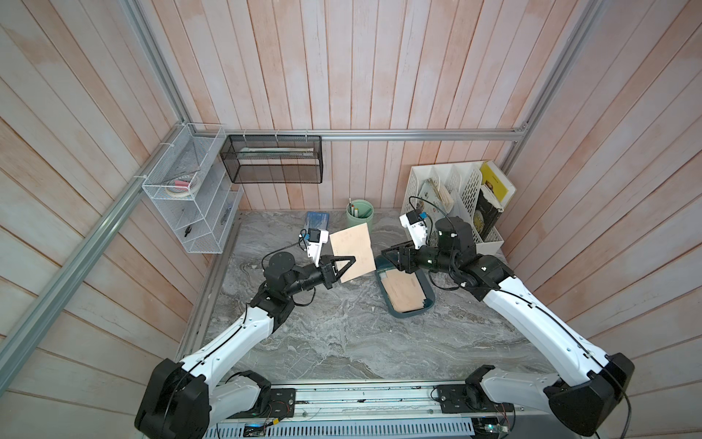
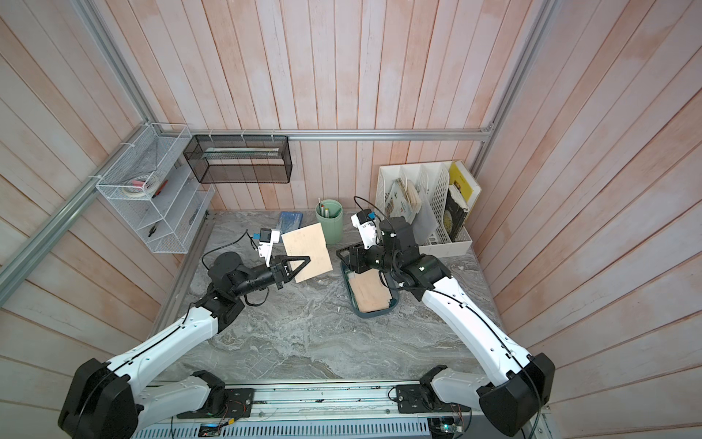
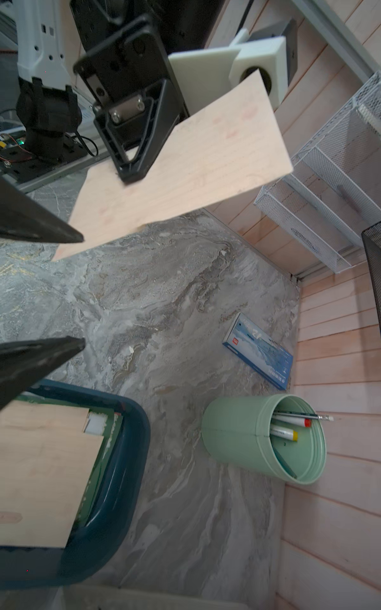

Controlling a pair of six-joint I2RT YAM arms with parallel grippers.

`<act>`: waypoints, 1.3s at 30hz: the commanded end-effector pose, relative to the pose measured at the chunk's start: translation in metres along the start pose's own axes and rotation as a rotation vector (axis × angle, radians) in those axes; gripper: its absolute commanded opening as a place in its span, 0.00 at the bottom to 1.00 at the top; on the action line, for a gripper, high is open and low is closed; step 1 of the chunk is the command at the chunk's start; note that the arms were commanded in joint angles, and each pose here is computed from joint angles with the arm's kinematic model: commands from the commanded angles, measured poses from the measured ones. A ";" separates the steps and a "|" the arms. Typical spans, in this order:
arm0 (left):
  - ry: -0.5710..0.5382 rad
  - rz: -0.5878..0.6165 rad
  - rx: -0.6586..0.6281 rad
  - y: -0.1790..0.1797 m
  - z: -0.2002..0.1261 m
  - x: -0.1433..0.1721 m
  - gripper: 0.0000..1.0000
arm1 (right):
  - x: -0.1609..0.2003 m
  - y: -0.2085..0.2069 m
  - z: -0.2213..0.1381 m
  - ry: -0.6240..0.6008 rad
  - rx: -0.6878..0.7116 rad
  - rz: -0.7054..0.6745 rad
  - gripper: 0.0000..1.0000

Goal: Take out the stationery paper from the storage box
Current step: Place the stationery paper at the center of the board, then pick up the stationery paper from the storage box.

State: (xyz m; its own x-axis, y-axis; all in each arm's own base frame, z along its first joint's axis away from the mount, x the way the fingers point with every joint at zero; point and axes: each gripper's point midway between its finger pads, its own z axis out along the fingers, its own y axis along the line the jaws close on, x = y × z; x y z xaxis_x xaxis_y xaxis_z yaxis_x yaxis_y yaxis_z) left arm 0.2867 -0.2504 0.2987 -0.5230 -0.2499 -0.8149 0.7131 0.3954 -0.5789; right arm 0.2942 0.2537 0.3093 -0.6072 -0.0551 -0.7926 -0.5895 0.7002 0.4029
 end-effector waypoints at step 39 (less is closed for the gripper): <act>0.289 -0.271 -0.593 0.167 -0.025 0.112 0.02 | 0.202 -0.228 0.083 0.571 0.809 0.153 0.82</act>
State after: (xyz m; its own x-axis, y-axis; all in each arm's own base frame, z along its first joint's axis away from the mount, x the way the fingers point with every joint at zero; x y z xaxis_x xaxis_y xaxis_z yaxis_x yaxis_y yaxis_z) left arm 0.3282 -0.1954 0.1072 -0.8213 -0.2007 -0.5340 0.2121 0.7615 -0.6125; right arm 0.3509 0.1395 0.0332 -0.9258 -0.1108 -0.3614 -0.0671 0.9891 -0.1313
